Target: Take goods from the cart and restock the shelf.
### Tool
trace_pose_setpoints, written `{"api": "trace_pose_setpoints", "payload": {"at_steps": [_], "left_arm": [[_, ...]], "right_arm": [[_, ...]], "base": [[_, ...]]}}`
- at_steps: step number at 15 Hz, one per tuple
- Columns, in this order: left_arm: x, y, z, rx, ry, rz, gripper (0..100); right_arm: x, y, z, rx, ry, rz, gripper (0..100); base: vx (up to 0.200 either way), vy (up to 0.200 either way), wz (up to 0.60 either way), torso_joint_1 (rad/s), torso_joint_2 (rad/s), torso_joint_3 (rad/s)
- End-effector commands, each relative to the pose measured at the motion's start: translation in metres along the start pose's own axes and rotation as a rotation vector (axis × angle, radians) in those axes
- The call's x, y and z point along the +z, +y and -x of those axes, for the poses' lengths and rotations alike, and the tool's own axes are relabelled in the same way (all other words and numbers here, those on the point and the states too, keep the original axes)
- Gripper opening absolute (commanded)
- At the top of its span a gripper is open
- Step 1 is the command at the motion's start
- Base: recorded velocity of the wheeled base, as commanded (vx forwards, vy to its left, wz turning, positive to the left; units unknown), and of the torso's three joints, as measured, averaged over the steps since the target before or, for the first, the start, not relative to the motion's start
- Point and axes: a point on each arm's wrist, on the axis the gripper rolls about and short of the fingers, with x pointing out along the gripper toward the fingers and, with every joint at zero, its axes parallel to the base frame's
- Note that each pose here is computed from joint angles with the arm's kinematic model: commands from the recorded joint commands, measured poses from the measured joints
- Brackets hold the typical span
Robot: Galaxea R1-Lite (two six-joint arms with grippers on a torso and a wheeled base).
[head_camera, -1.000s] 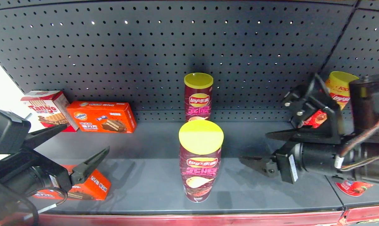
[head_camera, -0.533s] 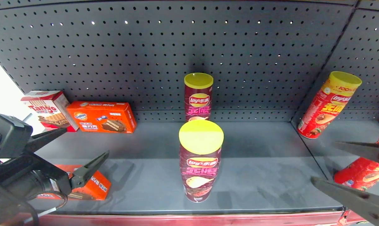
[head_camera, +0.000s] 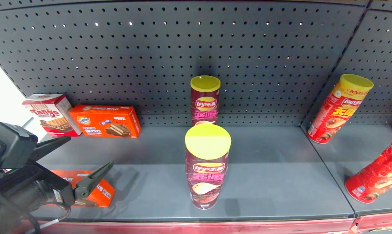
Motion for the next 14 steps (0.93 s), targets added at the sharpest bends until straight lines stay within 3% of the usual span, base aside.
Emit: {"api": "trace_pose_setpoints", "payload": {"at_steps": [1,2,4,7,11,14], "left_arm": [[0.0,0.0,-0.001,-0.002,0.004,-0.001,100],[0.0,-0.001,-0.001,-0.006,0.004,-0.001,100],[0.001,0.0,-0.002,-0.002,0.004,0.0,100],[0.0,-0.002,-0.001,-0.008,0.007,-0.002,100],[0.002,-0.003,0.0,-0.018,-0.009,0.002,100],[0.003,-0.003,0.004,-0.017,-0.019,0.005,100]], "right_arm": [[-0.021,0.0,0.004,-0.177,0.022,-0.025,100],[-0.026,0.0,0.003,-0.223,0.04,-0.032,100],[-0.049,0.003,0.005,-0.46,0.078,-0.071,100],[-0.049,0.007,0.008,-0.73,0.063,-0.116,100],[-0.051,0.016,0.012,-0.647,-0.079,-0.098,100],[-0.055,0.016,0.012,-0.634,-0.054,-0.119,100]], "base": [[0.0,0.0,0.0,0.0,0.0,0.0],[0.0,0.0,0.0,0.0,0.0,0.0],[0.0,0.0,0.0,0.0,0.0,0.0],[0.0,0.0,0.0,0.0,0.0,0.0],[0.0,0.0,0.0,0.0,0.0,0.0],[0.0,0.0,0.0,0.0,0.0,0.0]]}}
